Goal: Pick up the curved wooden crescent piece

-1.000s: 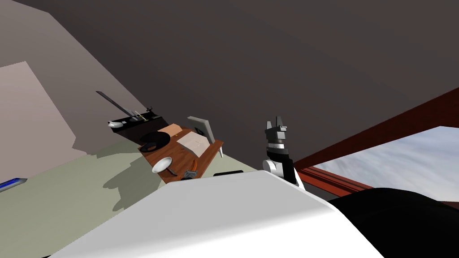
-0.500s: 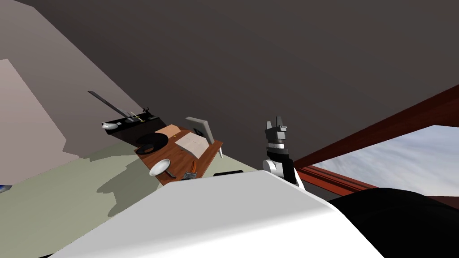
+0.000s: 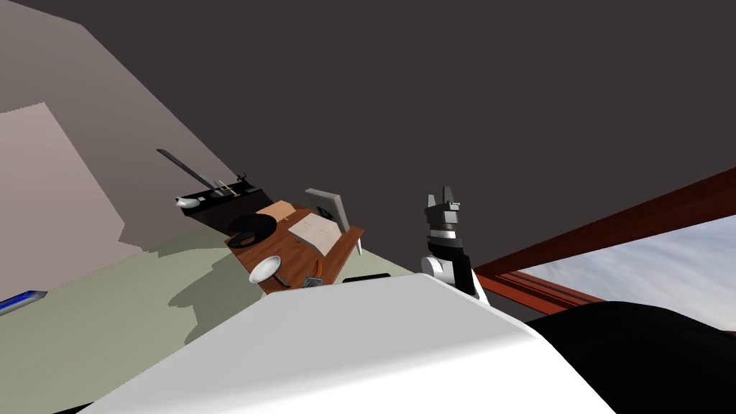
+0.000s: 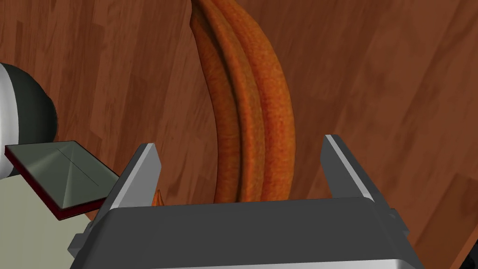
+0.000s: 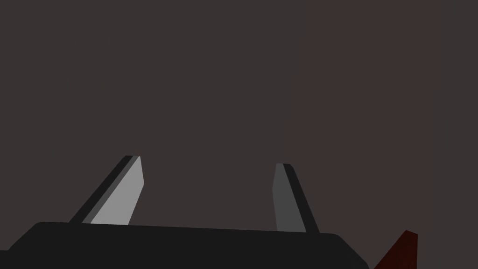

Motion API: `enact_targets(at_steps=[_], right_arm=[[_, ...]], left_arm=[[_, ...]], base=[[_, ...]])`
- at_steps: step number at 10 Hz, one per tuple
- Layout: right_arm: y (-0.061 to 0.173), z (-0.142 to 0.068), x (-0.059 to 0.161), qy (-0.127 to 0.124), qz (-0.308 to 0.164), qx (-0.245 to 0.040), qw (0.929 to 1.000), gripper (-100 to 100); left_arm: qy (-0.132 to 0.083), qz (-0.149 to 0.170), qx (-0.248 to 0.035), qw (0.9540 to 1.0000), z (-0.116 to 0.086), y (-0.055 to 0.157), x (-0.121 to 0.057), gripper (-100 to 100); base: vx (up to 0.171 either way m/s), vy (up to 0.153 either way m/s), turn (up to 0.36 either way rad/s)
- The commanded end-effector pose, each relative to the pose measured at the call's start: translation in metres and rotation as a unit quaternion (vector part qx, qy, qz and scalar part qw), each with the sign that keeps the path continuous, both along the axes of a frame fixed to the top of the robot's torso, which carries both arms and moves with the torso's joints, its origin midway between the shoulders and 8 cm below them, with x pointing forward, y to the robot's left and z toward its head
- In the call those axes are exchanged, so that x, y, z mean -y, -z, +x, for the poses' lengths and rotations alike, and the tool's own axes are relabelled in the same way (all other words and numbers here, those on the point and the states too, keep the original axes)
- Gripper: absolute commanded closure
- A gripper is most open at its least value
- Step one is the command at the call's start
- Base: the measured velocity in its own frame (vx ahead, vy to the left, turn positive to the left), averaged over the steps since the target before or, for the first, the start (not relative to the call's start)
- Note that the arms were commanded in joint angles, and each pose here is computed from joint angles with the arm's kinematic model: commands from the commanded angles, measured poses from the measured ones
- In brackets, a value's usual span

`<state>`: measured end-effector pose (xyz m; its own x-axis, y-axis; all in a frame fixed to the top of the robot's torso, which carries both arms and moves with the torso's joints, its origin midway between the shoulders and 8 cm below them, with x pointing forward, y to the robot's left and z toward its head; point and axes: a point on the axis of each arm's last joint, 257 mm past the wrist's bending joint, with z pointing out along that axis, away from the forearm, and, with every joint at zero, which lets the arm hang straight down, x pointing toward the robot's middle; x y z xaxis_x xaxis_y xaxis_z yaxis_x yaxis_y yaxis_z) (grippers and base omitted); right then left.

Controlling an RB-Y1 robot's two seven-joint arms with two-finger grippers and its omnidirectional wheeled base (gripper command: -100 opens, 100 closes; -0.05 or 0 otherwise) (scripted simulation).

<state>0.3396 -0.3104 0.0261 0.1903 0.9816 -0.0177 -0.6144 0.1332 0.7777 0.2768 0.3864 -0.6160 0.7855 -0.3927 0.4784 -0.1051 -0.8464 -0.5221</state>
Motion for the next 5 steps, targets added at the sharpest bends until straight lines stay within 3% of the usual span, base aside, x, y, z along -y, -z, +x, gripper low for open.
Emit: enact_targets(at_steps=[1,2,3,5], right_arm=[[0.0,0.0,0.0,0.0,0.0,0.0,1.0,0],[0.0,0.0,0.0,0.0,0.0,0.0,1.0,0],[0.0,0.0,0.0,0.0,0.0,0.0,1.0,0],[0.0,0.0,-0.0001,0.0,0.0,0.0,1.0,0]], left_arm=[[0.005,0.0,-0.002,1.0,-0.0052,0.0048,0.0216,-100],[0.005,-0.001,-0.004,1.0,-0.0016,0.0045,0.0156,-100],[0.005,0.0,-0.003,1.0,-0.0016,0.0042,0.0168,100],[0.005,0.0,-0.003,1.0,-0.0014,0.0043,0.017,100]], base=[[0.059,0.11,0.048],[0.029,0.044,0.001],[0.005,0.009,-0.002],[0.0,0.0,0.0]])
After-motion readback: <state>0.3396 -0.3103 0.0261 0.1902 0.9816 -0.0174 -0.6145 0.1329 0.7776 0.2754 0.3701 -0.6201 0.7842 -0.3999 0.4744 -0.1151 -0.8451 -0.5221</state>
